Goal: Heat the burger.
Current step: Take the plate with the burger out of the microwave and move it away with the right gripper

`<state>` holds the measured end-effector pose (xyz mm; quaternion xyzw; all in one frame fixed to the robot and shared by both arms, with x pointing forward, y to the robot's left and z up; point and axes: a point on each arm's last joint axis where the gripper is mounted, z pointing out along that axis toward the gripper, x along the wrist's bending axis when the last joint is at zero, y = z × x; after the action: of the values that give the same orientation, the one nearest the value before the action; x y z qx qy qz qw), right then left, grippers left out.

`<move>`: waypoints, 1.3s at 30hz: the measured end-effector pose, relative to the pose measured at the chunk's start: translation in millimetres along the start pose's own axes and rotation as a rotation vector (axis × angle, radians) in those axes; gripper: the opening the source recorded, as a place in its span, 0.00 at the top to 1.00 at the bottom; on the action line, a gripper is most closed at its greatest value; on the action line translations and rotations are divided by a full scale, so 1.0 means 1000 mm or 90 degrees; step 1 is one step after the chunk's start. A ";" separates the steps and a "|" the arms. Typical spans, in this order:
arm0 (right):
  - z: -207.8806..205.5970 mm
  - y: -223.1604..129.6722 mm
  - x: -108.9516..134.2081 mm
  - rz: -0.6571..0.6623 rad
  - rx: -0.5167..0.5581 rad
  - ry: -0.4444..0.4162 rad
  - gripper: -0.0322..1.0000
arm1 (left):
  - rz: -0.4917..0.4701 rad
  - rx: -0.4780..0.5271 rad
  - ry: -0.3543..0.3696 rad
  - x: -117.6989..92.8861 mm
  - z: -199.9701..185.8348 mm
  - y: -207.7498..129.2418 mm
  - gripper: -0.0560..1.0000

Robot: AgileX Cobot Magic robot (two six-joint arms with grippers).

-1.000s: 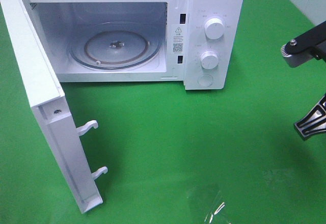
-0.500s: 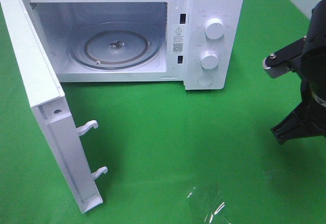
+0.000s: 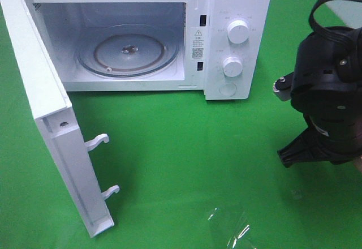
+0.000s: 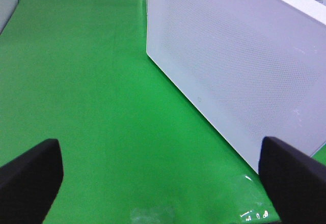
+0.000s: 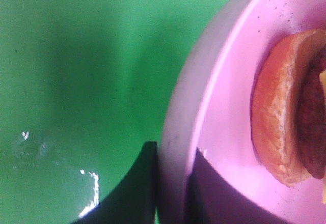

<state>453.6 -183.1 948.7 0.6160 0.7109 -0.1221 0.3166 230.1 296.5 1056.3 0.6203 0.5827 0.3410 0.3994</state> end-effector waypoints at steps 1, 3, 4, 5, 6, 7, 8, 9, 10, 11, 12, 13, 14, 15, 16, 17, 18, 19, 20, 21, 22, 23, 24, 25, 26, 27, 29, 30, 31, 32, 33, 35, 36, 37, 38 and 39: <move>0.000 0.000 0.000 0.000 0.000 0.000 0.86 | 0.000 0.000 0.000 0.000 0.000 0.000 0.04; 0.003 0.000 0.003 0.003 0.004 -0.006 0.86 | 0.000 0.000 0.000 0.000 0.000 0.000 0.04; 0.007 0.000 0.006 0.001 0.010 -0.011 0.86 | 0.000 0.000 0.000 0.000 0.000 0.000 0.04; 0.009 0.000 0.008 0.002 0.014 -0.015 0.86 | 0.000 0.000 0.000 0.000 0.000 0.000 0.04; 0.009 0.000 0.008 0.002 0.014 -0.015 0.86 | 0.000 0.000 0.000 0.000 0.000 0.000 0.04; 0.012 0.000 0.011 -0.001 0.019 -0.019 0.86 | 0.000 0.000 0.000 0.000 0.000 0.000 0.04; 0.012 0.000 0.011 -0.001 0.019 -0.019 0.86 | 0.000 0.000 0.000 0.000 0.000 0.000 0.04; 0.016 0.000 0.015 -0.004 0.021 -0.020 0.86 | 0.000 0.000 0.000 0.000 0.000 0.000 0.04; 0.018 0.001 0.017 -0.002 0.022 -0.018 0.86 | 0.000 0.000 0.000 0.000 0.000 0.000 0.04; 0.018 0.001 0.017 -0.002 0.022 -0.018 0.86 | 0.000 0.000 0.000 0.000 0.000 0.000 0.04; 0.020 0.001 0.020 0.002 0.018 -0.015 0.86 | 0.000 0.000 0.000 0.000 0.000 0.000 0.04; 0.020 0.001 0.020 0.002 0.018 -0.015 0.86 | 0.000 0.000 0.000 0.000 0.000 0.000 0.04; 0.022 0.002 0.023 0.012 0.015 -0.011 0.86 | 0.000 0.000 0.000 0.000 0.000 0.000 0.04; 0.022 0.002 0.023 0.012 0.015 -0.011 0.86 | 0.000 0.000 0.000 0.000 0.000 0.000 0.04; 0.024 0.003 0.026 0.017 0.014 -0.010 0.86 | 0.000 0.000 0.000 0.000 0.000 0.000 0.04; 0.027 0.002 0.029 0.014 0.016 -0.010 0.86 | 0.000 0.000 0.000 0.000 0.000 0.000 0.04; 0.027 0.002 0.029 0.014 0.016 -0.010 0.86 | 0.000 0.000 0.000 0.000 0.000 0.000 0.04; 0.029 0.002 0.031 0.010 0.019 -0.012 0.86 | 0.000 0.000 0.000 0.000 0.000 0.000 0.04; 0.029 0.002 0.031 0.010 0.019 -0.012 0.86 | 0.000 0.000 0.000 0.000 0.000 0.000 0.04; 0.033 0.002 0.034 0.003 0.024 -0.014 0.86 | 0.000 0.000 0.000 0.000 0.000 0.000 0.04; 0.033 0.002 0.034 0.003 0.024 -0.014 0.86 | 0.000 0.000 0.000 0.000 0.000 0.000 0.04; 0.036 0.001 0.037 -0.002 0.029 -0.016 0.86 | 0.000 0.000 0.000 0.000 0.000 0.000 0.04; 0.040 0.000 0.040 0.000 0.034 -0.019 0.86 | 0.000 0.000 0.000 0.000 0.000 0.000 0.04; 0.040 0.000 0.040 0.000 0.034 -0.019 0.86 | 0.000 0.000 0.000 0.000 0.000 0.000 0.04; 0.042 0.000 0.042 0.000 0.037 -0.019 0.86 | 0.000 0.000 0.000 0.000 0.000 0.000 0.04; 0.042 0.000 0.042 0.000 0.037 -0.019 0.86 | 0.000 0.000 0.000 0.000 0.000 0.000 0.04; 0.053 0.001 0.043 0.018 0.055 -0.025 0.86 | 0.000 0.000 0.000 0.000 0.000 0.000 0.04; 0.053 0.001 0.043 0.018 0.055 -0.025 0.86 | 0.000 0.000 0.000 0.000 0.000 0.000 0.04; 0.057 0.002 0.041 0.031 0.062 -0.027 0.86 | 0.000 0.000 0.000 0.000 0.000 0.000 0.04; 0.057 0.002 0.041 0.031 0.062 -0.027 0.86 | 0.000 0.000 0.000 0.000 0.000 0.000 0.04; 0.058 0.002 0.040 0.036 0.065 -0.027 0.86 | 0.000 0.000 0.000 0.000 0.000 0.000 0.04; 0.059 0.002 0.039 0.039 0.066 -0.028 0.85 | 0.000 0.000 0.000 0.000 0.000 0.000 0.04; 0.060 0.002 0.039 0.037 0.063 -0.025 0.85 | 0.000 0.000 0.000 0.000 0.000 0.000 0.04; 0.060 0.002 0.039 0.037 0.063 -0.025 0.85 | 0.000 0.000 0.000 0.000 0.000 0.000 0.04; 0.061 0.001 0.041 0.032 0.059 -0.015 0.84 | 0.000 0.000 0.000 0.000 0.000 0.000 0.04; 0.061 0.001 0.041 0.032 0.059 -0.015 0.84 | 0.000 0.000 0.000 0.000 0.000 0.000 0.04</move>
<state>471.3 -184.8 877.4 0.6463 0.6849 -0.1542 0.2991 230.1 296.5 1056.3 0.6203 0.5827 0.3410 0.3994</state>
